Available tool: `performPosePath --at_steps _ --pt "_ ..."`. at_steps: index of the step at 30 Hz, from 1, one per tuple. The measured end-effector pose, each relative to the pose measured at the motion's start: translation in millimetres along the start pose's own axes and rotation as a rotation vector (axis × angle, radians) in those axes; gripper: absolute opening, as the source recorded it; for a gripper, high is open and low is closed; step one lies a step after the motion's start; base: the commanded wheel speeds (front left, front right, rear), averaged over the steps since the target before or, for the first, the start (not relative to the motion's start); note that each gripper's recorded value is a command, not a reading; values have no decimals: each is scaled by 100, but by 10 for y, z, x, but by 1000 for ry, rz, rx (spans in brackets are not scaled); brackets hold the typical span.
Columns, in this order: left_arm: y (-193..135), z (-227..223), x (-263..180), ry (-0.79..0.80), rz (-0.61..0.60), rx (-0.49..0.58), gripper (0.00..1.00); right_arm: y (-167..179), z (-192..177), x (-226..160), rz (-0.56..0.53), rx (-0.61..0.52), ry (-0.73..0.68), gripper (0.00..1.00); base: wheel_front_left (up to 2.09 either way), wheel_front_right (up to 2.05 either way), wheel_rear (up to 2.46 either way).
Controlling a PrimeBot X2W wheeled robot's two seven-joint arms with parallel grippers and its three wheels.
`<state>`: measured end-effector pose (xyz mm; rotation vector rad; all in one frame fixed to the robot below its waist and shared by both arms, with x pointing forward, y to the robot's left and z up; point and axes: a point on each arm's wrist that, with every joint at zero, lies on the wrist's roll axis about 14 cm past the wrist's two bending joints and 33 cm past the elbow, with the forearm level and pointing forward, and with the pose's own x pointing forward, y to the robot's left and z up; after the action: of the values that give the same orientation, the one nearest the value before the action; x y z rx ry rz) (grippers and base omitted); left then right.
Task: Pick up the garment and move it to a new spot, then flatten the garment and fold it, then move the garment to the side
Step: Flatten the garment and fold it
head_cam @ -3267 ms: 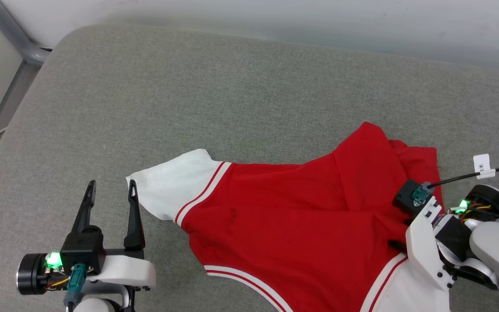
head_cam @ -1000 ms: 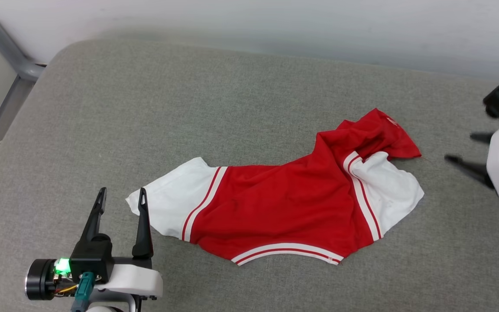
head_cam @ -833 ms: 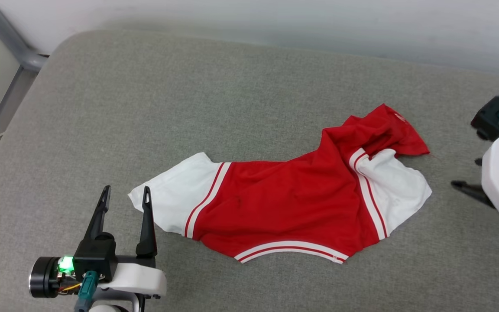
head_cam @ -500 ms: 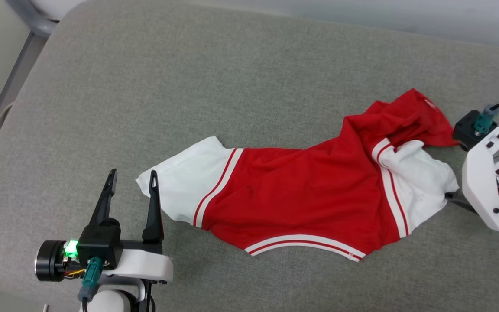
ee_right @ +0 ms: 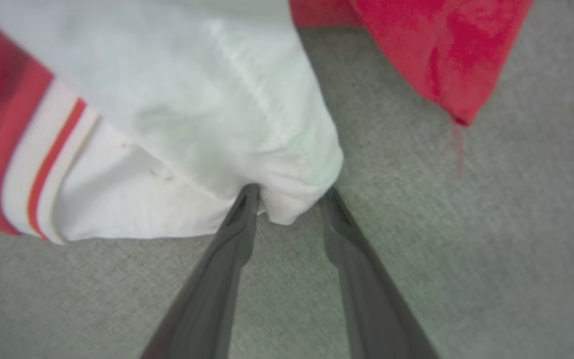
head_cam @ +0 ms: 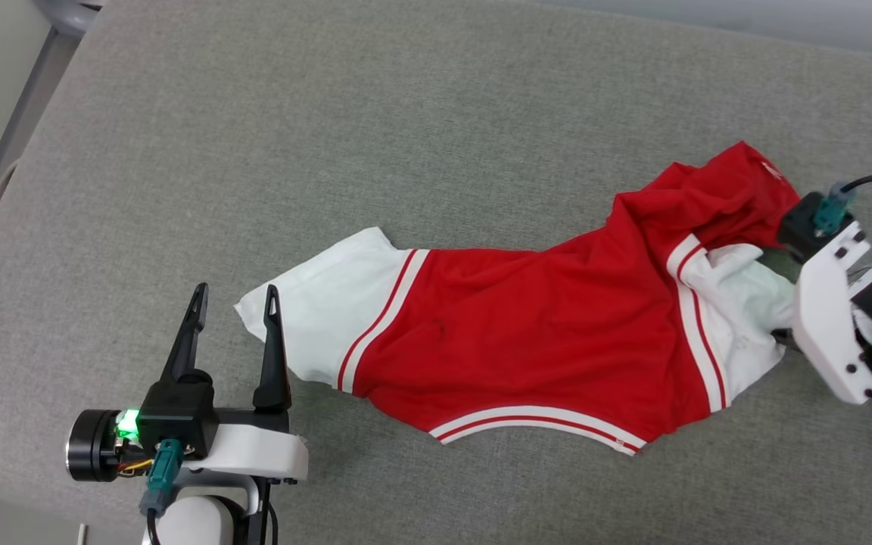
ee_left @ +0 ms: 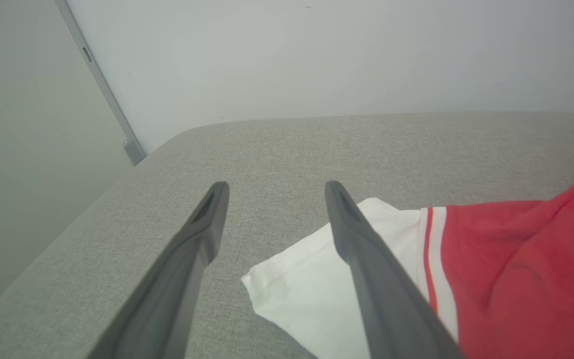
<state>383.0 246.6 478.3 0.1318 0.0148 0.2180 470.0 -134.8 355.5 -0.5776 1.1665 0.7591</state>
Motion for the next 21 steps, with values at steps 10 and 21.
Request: performPosePath --at_steps 10,21 --pt "21 97 -77 -28 -16 -1 100 159 198 -314 -24 -2 -268 0 0 0 0" --pt "98 366 -178 -114 -48 9 100 184 -178 -999 -103 98 -478 0 0 0 0"
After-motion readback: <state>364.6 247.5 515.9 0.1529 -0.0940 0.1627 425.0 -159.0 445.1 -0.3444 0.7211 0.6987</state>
